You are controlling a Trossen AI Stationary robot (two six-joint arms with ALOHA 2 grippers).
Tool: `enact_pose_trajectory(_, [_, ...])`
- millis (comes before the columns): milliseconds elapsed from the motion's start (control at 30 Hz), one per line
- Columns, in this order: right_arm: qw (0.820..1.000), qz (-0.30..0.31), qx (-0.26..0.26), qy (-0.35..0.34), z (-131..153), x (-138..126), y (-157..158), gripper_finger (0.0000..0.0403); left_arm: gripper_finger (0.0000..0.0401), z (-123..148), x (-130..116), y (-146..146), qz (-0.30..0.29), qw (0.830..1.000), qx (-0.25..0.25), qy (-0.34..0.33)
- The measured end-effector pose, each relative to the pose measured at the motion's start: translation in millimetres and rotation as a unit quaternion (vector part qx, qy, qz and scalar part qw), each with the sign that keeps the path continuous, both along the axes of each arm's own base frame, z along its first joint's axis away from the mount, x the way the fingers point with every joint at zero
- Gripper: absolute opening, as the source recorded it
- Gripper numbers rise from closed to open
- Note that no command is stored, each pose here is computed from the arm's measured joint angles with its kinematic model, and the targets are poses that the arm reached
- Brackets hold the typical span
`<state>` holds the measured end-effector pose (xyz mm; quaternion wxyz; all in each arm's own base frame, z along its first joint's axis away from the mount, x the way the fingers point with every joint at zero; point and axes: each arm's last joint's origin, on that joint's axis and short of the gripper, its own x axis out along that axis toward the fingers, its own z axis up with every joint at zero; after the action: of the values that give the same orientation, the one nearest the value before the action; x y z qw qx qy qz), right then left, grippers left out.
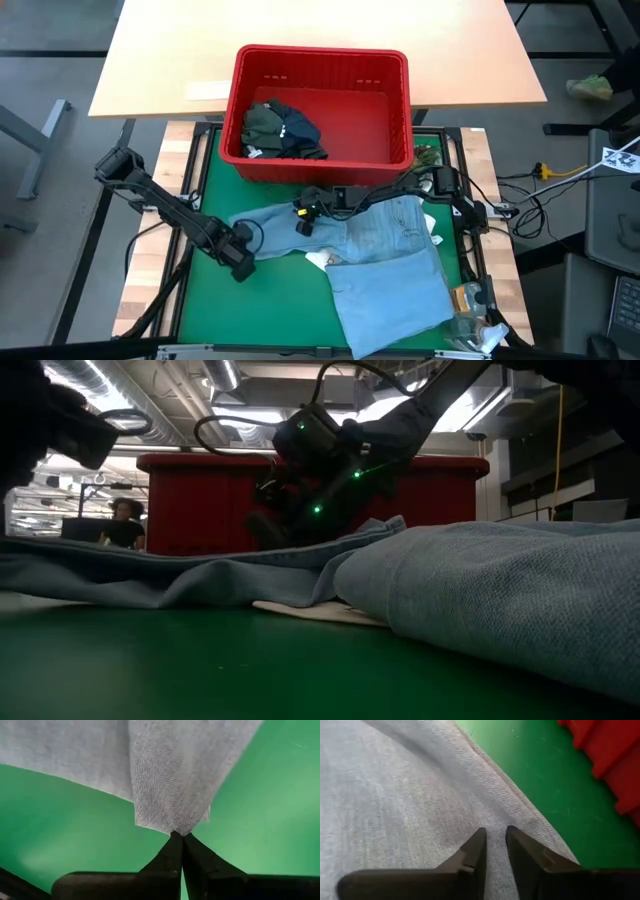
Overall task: Fold Laundry from Bin
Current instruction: Fold the light blue jeans
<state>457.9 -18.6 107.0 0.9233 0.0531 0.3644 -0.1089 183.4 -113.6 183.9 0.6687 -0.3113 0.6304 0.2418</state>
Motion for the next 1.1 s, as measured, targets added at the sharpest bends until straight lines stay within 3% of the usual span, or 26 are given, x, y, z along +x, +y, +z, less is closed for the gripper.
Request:
enact_pose_trajectory(300, [1.0, -0.004, -0.002, 0.002, -1, 0, -1, 0.0025, 0.0, 6, 7, -16, -0.024, 0.996, -0.077, -0.036])
enact_pose_trajectory(567, [0.999, -0.025, -0.023, 0.005, -2, -1, -3, 0.0012, 0.0, 9, 3, -30, -0.062, 0.984, -0.166, -0.01])
enact_pose_trajectory(967, [1.0, -0.001, -0.003, 0.005, 6, 6, -2, 0.0014, 0.0, 10, 4, -27, -0.049, 0.993, -0.08, -0.072])
enact_pose_trajectory(1100, [1.0, 0.021, 0.009, 0.016, 17, 13, -1, 0.0043, 0.0, 23, -1, -20, -0.048, 0.991, -0.064, -0.109])
